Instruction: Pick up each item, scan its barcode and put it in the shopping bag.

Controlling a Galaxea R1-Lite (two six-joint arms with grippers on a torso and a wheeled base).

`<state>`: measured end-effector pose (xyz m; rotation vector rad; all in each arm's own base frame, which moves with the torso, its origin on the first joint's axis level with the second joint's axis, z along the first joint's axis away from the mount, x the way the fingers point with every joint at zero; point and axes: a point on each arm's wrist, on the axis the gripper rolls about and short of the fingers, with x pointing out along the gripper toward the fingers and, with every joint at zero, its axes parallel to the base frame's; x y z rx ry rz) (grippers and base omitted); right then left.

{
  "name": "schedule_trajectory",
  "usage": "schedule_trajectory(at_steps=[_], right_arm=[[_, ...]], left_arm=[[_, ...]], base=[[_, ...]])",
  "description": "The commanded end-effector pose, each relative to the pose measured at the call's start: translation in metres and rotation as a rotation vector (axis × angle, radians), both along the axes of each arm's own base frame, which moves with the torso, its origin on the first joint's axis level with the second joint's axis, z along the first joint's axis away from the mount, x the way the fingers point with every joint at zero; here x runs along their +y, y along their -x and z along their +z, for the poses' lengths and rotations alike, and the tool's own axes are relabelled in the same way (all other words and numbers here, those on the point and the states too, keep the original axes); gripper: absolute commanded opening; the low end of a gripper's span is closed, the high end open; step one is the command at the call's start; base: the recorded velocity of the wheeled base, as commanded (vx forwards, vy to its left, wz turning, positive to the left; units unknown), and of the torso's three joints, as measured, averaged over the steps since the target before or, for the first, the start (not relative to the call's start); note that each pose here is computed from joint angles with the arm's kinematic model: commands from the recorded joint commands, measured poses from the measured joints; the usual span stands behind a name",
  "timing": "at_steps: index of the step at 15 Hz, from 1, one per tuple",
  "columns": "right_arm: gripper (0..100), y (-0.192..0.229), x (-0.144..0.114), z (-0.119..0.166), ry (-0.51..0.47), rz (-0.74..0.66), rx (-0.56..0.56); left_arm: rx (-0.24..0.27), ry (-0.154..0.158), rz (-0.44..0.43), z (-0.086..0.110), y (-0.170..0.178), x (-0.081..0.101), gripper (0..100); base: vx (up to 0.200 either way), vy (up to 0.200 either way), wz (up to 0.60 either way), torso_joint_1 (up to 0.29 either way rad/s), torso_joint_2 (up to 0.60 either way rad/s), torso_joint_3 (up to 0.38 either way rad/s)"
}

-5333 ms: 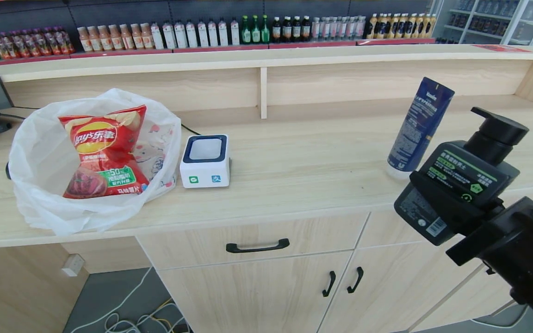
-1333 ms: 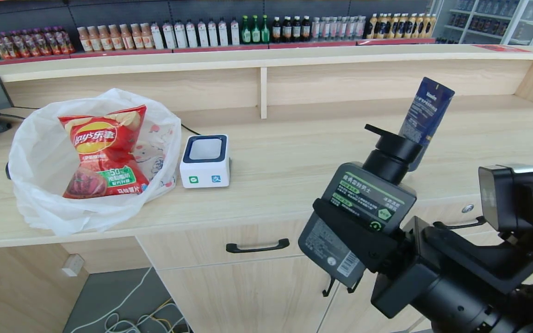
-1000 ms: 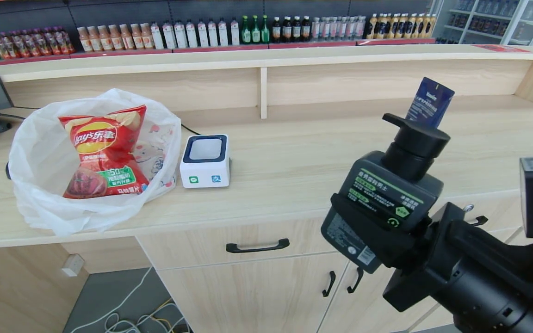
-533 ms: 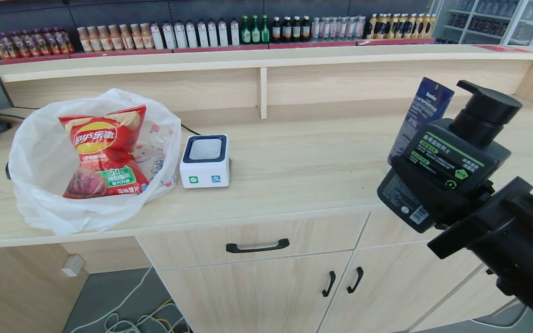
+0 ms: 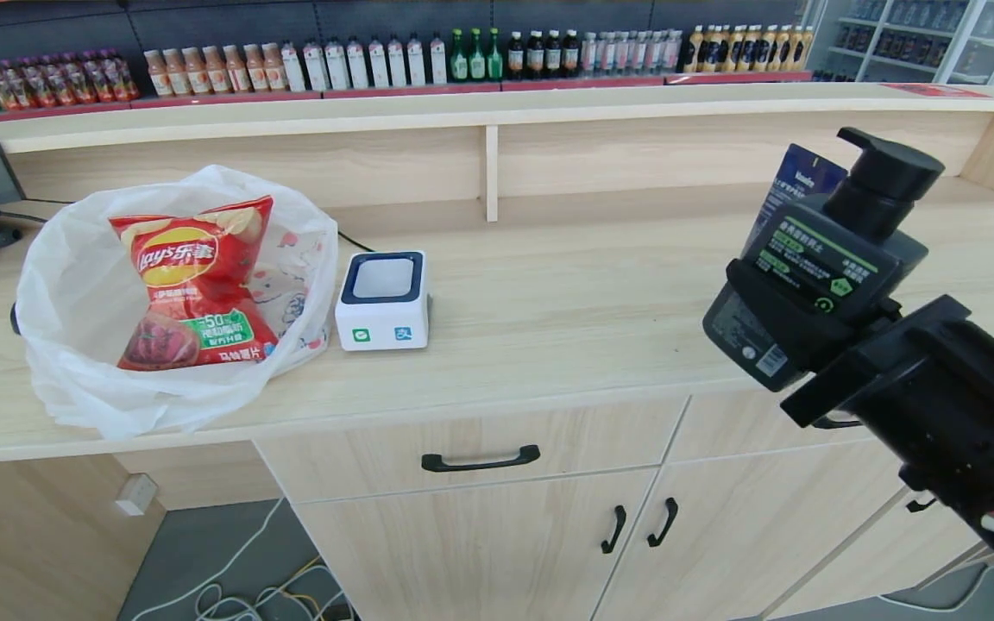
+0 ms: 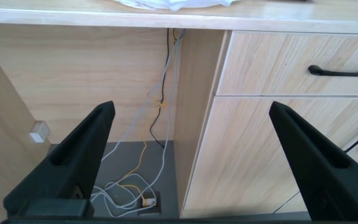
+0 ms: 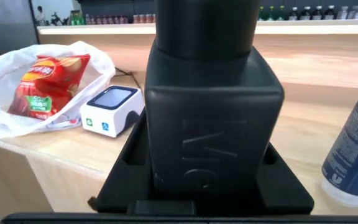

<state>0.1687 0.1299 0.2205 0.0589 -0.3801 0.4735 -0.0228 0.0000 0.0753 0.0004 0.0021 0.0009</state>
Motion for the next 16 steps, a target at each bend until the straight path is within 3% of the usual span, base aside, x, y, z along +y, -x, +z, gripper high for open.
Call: schedule_trajectory(at_steps=[1, 6, 10, 16], right_arm=[[0, -0.014, 0.0, -0.002, -0.002, -0.032, 0.0], [0, -0.007, -0.006, -0.019, 0.009, -0.112, 0.05], [0, -0.009, -0.003, -0.008, -0.022, -0.12, 0.017], [0, -0.004, -0.007, -0.02, 0.039, -0.14, 0.07]], left_arm=[[-0.001, 0.0, -0.001, 0.0, 0.0, 0.0, 100], [-0.001, 0.0, 0.001, 0.0, 0.0, 0.0, 100], [-0.001, 0.002, 0.001, 0.0, 0.0, 0.0, 100], [-0.001, 0.002, -0.001, 0.0, 0.0, 0.0, 100]], base=[[0.0, 0.2, 0.0, 0.002, 0.0, 0.002], [0.0, 0.2, 0.0, 0.003, 0.01, 0.003], [0.0, 0.2, 0.0, -0.002, 0.0, -0.001], [0.0, 0.2, 0.0, 0.0, 0.0, 0.004]])
